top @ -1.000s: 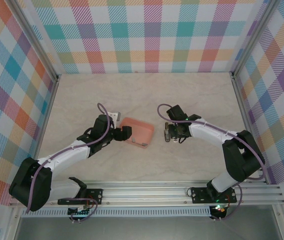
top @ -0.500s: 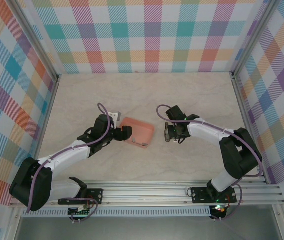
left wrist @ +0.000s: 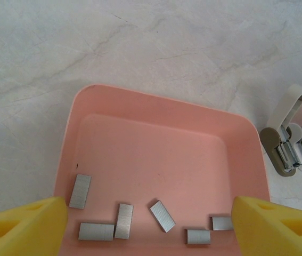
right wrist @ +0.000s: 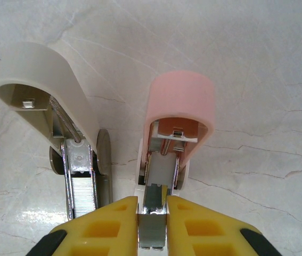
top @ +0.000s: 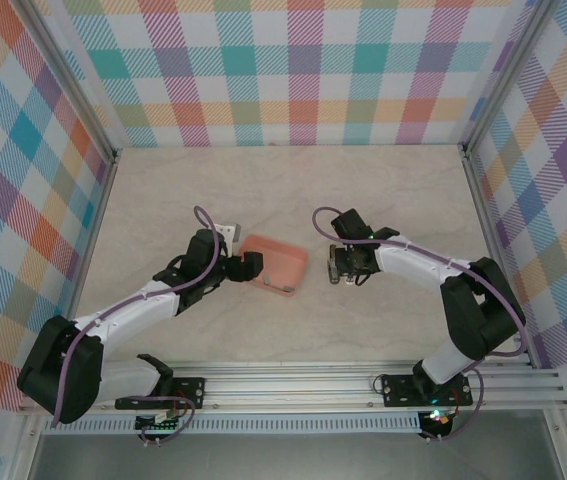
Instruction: Load the staples into the stapler
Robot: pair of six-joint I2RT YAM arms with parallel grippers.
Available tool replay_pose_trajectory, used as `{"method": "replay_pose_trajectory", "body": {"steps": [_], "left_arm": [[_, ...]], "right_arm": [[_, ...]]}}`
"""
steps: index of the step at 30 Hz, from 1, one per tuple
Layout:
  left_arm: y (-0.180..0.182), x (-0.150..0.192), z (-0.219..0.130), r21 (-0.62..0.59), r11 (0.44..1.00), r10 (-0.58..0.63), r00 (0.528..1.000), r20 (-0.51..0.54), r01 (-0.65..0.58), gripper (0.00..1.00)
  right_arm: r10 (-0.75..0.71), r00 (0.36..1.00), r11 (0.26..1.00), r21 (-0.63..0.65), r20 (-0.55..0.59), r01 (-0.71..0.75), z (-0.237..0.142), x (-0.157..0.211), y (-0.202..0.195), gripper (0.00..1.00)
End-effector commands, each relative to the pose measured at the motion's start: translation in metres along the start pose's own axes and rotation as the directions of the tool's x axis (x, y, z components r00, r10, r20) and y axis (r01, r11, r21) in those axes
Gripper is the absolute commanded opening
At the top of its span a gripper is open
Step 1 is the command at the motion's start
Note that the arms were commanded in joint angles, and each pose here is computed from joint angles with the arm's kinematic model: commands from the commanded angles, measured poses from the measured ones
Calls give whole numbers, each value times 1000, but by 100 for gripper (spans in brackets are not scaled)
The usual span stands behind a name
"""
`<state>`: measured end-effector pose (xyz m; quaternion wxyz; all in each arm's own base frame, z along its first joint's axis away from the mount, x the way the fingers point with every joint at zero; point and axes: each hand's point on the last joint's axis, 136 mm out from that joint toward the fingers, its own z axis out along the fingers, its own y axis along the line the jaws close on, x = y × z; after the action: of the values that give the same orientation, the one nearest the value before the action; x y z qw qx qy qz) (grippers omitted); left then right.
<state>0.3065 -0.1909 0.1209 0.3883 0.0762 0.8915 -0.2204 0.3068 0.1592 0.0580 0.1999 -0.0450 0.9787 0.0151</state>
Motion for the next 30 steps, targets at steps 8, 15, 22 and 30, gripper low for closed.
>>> {"method": "replay_pose_trajectory", "body": {"steps": [8,15,22,30], "left_arm": [[-4,-6,-5,0,1000,28,999,32,-28,81],[-3,-6,-5,-2,1000,30,999,30,-30,80],[-3,-6,-5,-4,1000,30,999,31,-30,80],[-3,-5,-6,-4,1000,28,999,30,-28,80]], "right_arm": [[22,999,1000,3,-26,-22,5,3,0,17],[16,999,1000,13,-30,-16,8,4,-2,17],[15,999,1000,19,-38,-14,11,7,-3,17],[16,999,1000,26,-48,-15,15,10,-4,17]]}}
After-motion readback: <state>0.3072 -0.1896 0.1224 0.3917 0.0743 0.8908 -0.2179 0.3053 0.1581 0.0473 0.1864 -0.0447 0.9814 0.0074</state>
